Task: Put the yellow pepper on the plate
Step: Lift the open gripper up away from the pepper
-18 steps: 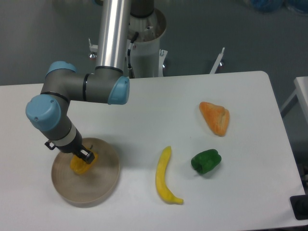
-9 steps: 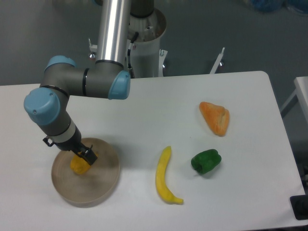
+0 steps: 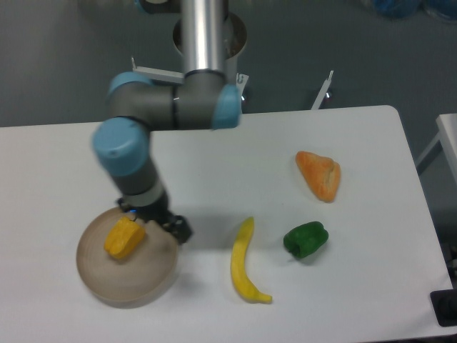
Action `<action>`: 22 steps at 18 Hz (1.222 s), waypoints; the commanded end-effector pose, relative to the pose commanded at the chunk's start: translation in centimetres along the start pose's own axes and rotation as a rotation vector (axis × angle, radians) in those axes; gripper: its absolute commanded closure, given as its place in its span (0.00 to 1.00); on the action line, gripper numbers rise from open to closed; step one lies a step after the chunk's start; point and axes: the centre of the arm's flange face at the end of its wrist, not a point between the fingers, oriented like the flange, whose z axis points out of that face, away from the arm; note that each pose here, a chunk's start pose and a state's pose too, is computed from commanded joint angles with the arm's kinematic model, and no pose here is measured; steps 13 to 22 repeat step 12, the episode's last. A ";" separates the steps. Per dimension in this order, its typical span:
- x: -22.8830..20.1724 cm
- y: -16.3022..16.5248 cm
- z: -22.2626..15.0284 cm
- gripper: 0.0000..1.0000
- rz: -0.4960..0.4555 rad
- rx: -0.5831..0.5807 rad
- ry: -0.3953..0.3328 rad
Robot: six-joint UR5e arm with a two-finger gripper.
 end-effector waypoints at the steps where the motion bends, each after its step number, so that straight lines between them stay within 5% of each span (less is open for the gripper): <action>1: -0.9 0.8 0.3 0.00 0.010 -0.005 0.002; 10: -5.0 4.6 1.4 0.00 0.032 -0.013 -0.001; 22: -5.2 4.7 1.4 0.00 0.047 -0.011 -0.002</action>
